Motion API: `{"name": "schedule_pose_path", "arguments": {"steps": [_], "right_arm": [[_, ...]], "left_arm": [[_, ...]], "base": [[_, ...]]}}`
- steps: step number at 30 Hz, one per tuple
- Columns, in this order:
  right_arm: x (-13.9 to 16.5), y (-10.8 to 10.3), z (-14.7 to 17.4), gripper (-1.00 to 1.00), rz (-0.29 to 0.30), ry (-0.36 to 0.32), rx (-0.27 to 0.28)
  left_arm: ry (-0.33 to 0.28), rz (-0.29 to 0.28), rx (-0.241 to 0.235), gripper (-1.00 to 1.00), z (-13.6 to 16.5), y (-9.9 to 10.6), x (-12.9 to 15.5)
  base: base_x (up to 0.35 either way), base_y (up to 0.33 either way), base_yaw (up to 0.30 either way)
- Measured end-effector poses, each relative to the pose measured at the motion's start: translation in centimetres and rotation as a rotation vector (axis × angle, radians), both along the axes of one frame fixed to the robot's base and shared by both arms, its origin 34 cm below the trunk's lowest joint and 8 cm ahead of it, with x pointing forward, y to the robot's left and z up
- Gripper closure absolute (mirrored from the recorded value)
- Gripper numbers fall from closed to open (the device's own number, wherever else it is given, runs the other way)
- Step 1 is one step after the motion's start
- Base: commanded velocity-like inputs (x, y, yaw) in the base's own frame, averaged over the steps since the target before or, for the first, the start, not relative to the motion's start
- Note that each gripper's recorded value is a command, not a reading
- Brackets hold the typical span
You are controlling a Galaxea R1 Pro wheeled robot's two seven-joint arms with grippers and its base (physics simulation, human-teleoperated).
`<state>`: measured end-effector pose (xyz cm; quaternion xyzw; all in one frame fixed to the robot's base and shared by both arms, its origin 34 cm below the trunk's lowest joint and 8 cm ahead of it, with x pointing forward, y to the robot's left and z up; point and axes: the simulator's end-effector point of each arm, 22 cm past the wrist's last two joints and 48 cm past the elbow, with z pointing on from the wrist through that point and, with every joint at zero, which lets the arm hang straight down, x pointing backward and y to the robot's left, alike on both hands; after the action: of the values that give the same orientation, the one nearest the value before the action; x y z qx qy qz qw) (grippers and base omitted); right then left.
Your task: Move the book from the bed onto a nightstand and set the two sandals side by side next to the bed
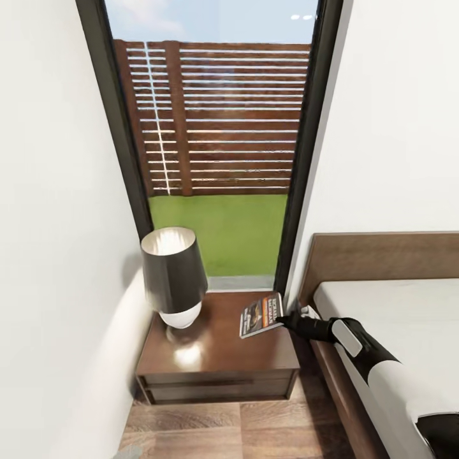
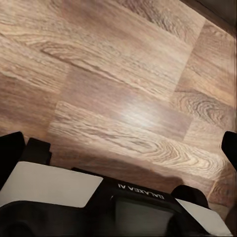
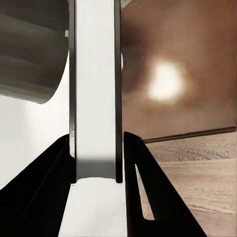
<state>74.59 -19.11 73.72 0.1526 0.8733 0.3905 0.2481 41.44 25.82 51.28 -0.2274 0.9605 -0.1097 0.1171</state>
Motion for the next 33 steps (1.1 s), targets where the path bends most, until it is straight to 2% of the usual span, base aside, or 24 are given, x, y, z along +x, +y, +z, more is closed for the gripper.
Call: {"name": "schedule_pose_path", "arguments": {"steps": [6,11,12,14,15,16,17,19,25,30,33], "right_arm": [[0.0,0.2,0.0,1.0,0.003,-0.002,-0.001],[0.0,0.2,0.0,1.0,0.003,-0.002,0.001],[0.1,0.3,0.0,1.0,0.005,-0.007,0.007],[0.4,1.3,1.3,1.0,0.025,-0.046,0.068],[0.4,2.4,2.8,1.0,0.06,-0.093,0.131],[0.5,2.6,3.3,1.0,0.058,-0.105,0.158],[0.4,2.6,2.9,1.0,0.072,-0.112,0.141],[0.4,2.8,3.0,1.0,0.075,-0.121,0.163],[0.3,3.1,2.5,1.0,0.086,-0.137,0.18],[0.2,3.1,1.6,1.0,0.084,-0.136,0.183],[0.2,3.0,1.0,1.0,0.082,-0.134,0.184]], "left_arm": [[0.011,-0.032,0.001,-1.0,-0.1,-0.5,-0.5],[0.029,-0.02,-0.007,-1.0,-0.4,-0.5,-1.1],[0.031,-0.019,-0.02,-1.0,-0.6,-1.0,-1.1],[0.028,-0.023,-0.029,-1.0,-0.9,-1.6,-1.2],[0.027,-0.024,-0.031,-1.0,-1.1,-1.7,-1.3],[0.027,-0.021,-0.031,-1.0,-1.3,-1.6,-1.3],[0.028,-0.019,-0.031,-1.0,-1.5,-1.6,-1.4],[0.03,-0.013,-0.031,-1.0,-1.9,-1.4,-1.5],[0.043,0.002,-0.034,-1.0,-3.2,-1.1,-2.4],[0.052,0.057,-0.062,-1.0,-4.0,-0.8,-2.4],[0.067,0.113,-0.093,-1.0,-4.5,-0.6,-3.0]], "base": [[0.181,-0.013,0.0],[0.031,-0.002,0.0],[0.012,-0.001,0.0],[0.007,0.0,0.0],[0.003,0.0,0.0],[0.002,0.0,0.0],[0.002,0.0,0.0],[0.001,0.0,0.0],[0.0,0.0,0.0],[0.0,0.0,0.0],[0.0,0.0,0.0]]}}
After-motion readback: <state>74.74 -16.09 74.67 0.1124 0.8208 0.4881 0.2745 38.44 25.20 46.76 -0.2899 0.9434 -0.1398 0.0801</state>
